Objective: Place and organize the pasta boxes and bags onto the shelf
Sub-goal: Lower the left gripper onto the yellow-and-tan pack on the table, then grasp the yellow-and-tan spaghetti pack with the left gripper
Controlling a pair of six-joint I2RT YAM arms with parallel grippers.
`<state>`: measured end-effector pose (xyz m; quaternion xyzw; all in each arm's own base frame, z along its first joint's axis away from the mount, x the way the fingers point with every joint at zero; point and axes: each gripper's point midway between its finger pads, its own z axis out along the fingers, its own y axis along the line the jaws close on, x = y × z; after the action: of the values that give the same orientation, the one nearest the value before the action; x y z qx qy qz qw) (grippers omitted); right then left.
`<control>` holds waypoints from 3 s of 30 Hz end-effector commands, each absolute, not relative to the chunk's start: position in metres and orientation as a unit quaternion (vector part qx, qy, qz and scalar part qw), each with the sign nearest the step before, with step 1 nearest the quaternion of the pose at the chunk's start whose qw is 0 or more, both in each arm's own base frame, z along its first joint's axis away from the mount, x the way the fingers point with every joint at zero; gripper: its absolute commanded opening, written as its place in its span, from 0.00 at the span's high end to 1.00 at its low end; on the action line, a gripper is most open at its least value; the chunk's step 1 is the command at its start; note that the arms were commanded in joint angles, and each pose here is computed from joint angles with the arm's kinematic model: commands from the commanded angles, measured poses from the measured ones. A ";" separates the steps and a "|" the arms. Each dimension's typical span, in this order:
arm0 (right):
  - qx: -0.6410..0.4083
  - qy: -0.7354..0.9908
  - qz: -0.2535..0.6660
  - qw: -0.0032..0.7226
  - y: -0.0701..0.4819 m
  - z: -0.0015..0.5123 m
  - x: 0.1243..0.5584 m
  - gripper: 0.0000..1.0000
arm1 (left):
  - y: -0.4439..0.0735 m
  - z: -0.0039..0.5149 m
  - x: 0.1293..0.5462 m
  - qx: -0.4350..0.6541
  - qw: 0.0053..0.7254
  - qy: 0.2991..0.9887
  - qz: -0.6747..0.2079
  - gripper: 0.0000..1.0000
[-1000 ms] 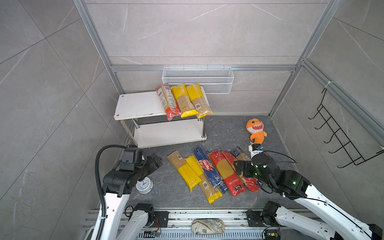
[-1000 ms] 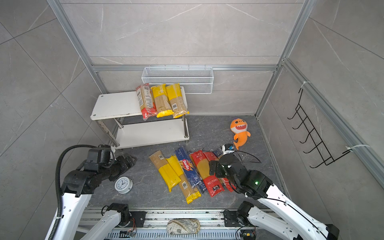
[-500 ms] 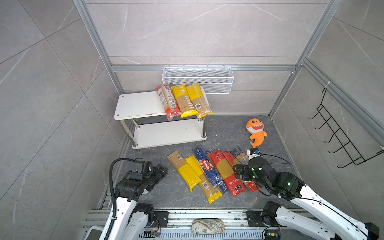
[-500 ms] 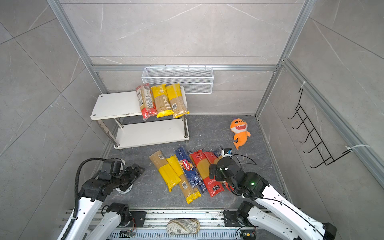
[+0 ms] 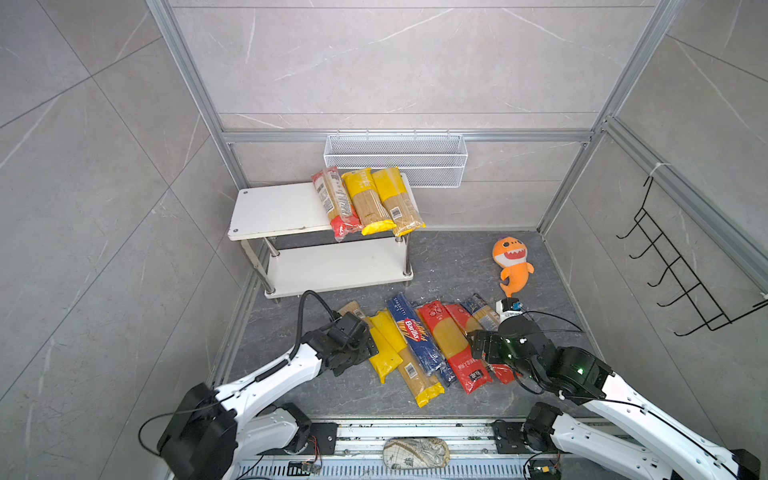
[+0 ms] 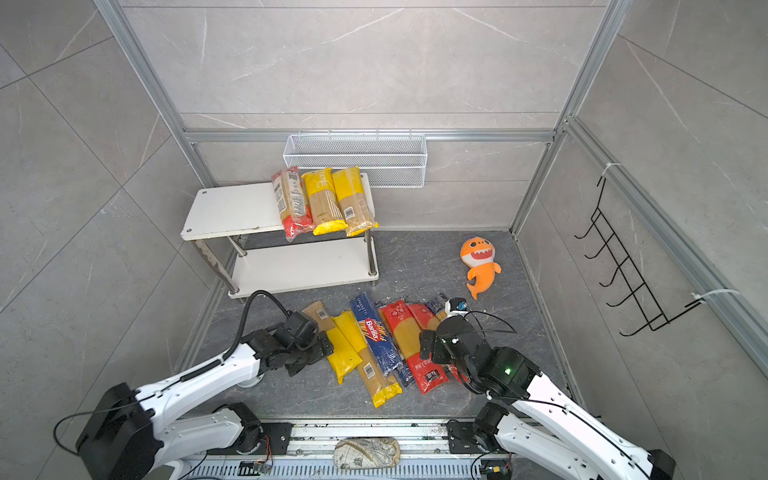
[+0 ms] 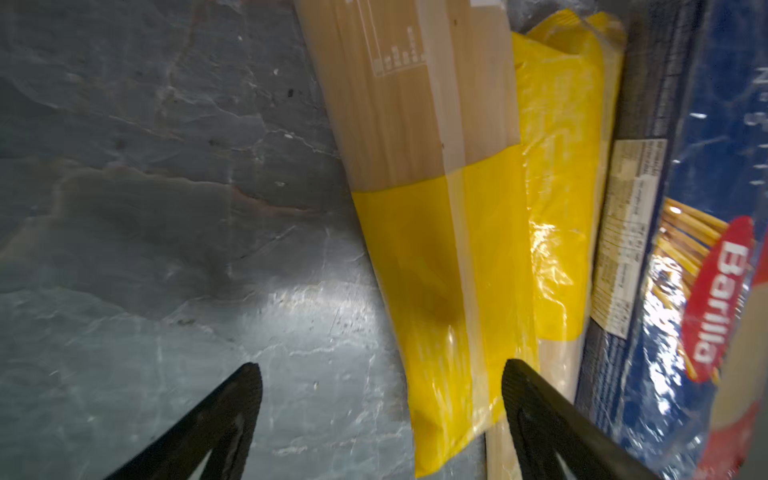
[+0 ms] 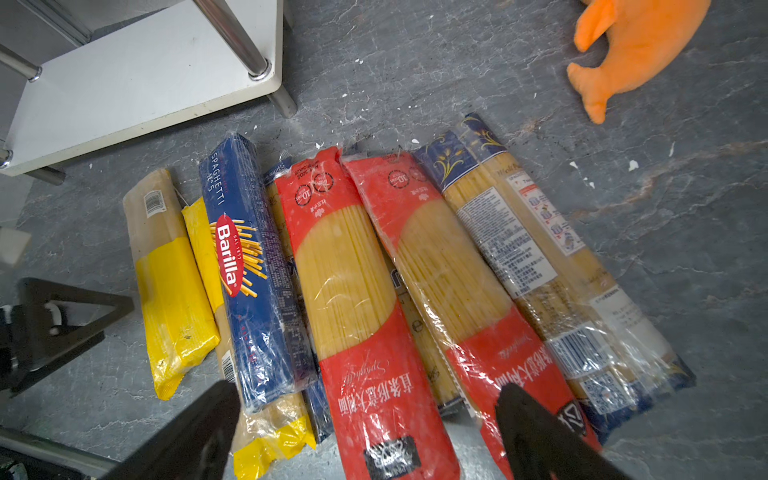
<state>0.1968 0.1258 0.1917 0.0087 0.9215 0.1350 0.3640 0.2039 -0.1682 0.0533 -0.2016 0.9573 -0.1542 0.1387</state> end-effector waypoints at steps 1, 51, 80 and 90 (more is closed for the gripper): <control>0.010 0.923 0.123 0.364 0.118 0.187 0.193 0.00 | -0.189 0.057 0.232 -0.234 0.173 0.940 -0.178 0.07; 0.000 0.915 0.127 0.384 0.108 0.194 0.186 0.00 | -0.164 -0.018 0.161 -0.219 0.066 0.973 -0.029 0.07; 0.001 0.918 0.142 0.372 0.123 0.188 0.192 0.00 | -0.148 -0.092 0.123 -0.189 -0.036 0.981 0.007 0.29; -0.005 0.919 0.148 0.365 0.131 0.183 0.195 0.01 | -0.140 -0.084 0.115 -0.191 -0.032 0.981 -0.004 0.77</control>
<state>0.1937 0.1257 0.1854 -0.0008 0.9192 0.1420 0.3672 0.2659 -0.2104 0.0070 -0.2189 0.9261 -0.1628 0.2607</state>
